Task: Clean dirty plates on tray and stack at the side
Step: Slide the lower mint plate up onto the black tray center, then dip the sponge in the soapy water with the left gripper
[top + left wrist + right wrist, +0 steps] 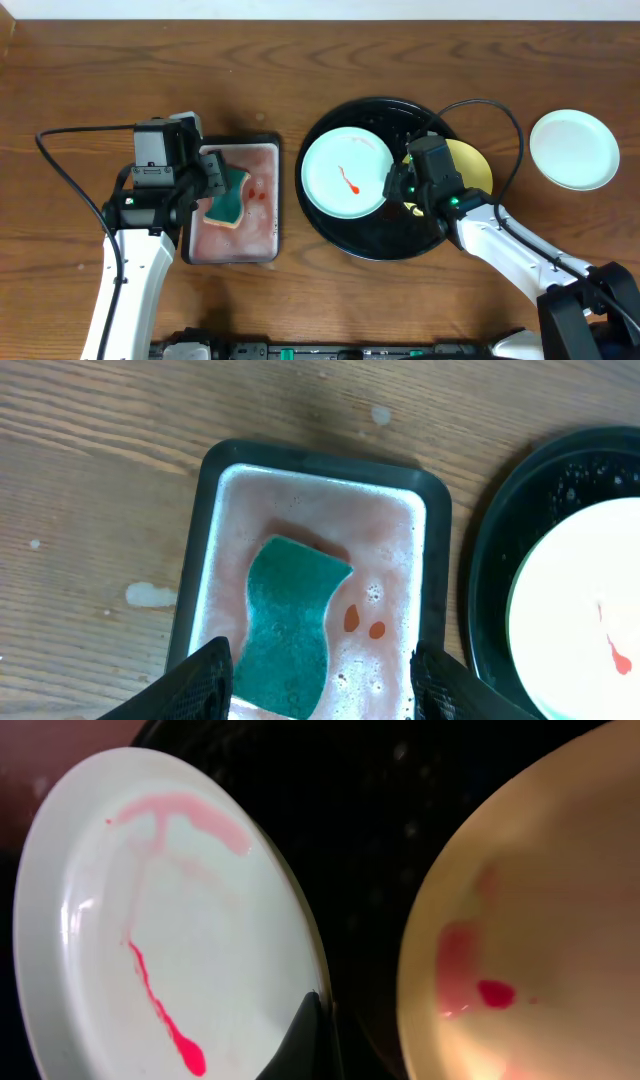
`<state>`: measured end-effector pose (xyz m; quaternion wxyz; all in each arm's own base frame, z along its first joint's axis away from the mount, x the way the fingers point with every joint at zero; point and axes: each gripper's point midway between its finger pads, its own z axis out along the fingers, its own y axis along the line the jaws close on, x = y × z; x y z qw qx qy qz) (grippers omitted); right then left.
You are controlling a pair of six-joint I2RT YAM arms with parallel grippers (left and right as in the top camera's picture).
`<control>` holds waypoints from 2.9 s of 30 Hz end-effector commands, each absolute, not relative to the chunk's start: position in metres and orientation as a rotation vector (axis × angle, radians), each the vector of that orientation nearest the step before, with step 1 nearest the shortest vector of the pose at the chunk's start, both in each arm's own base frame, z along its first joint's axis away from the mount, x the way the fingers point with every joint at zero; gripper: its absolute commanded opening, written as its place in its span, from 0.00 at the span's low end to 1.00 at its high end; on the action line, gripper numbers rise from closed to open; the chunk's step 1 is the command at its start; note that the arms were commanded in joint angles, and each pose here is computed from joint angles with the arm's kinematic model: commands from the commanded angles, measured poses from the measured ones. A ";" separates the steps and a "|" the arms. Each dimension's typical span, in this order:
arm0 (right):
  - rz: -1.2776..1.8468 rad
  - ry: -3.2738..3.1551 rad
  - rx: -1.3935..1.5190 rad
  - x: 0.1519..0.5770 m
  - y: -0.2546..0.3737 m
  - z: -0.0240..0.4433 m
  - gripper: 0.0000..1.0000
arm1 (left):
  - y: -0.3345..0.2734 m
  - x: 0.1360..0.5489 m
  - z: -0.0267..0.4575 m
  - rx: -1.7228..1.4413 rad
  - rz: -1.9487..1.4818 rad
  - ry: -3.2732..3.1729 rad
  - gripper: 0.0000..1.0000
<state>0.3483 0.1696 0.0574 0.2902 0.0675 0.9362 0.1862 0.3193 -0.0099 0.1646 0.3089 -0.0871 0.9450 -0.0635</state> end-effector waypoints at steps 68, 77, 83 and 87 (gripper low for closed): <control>0.520 2.521 0.182 0.359 0.177 0.034 0.01 | -0.011 0.322 0.074 -0.227 0.026 2.759 0.07; 0.532 2.525 0.177 0.358 0.179 0.034 0.01 | -0.029 0.322 0.080 -0.231 -0.124 2.747 0.07; 0.538 2.527 0.175 0.358 0.180 0.034 0.01 | -0.036 0.324 0.081 -0.241 -0.184 2.741 0.07; 0.540 2.527 0.175 0.357 0.180 0.034 0.01 | -0.051 0.324 0.084 -0.232 -0.309 2.741 0.07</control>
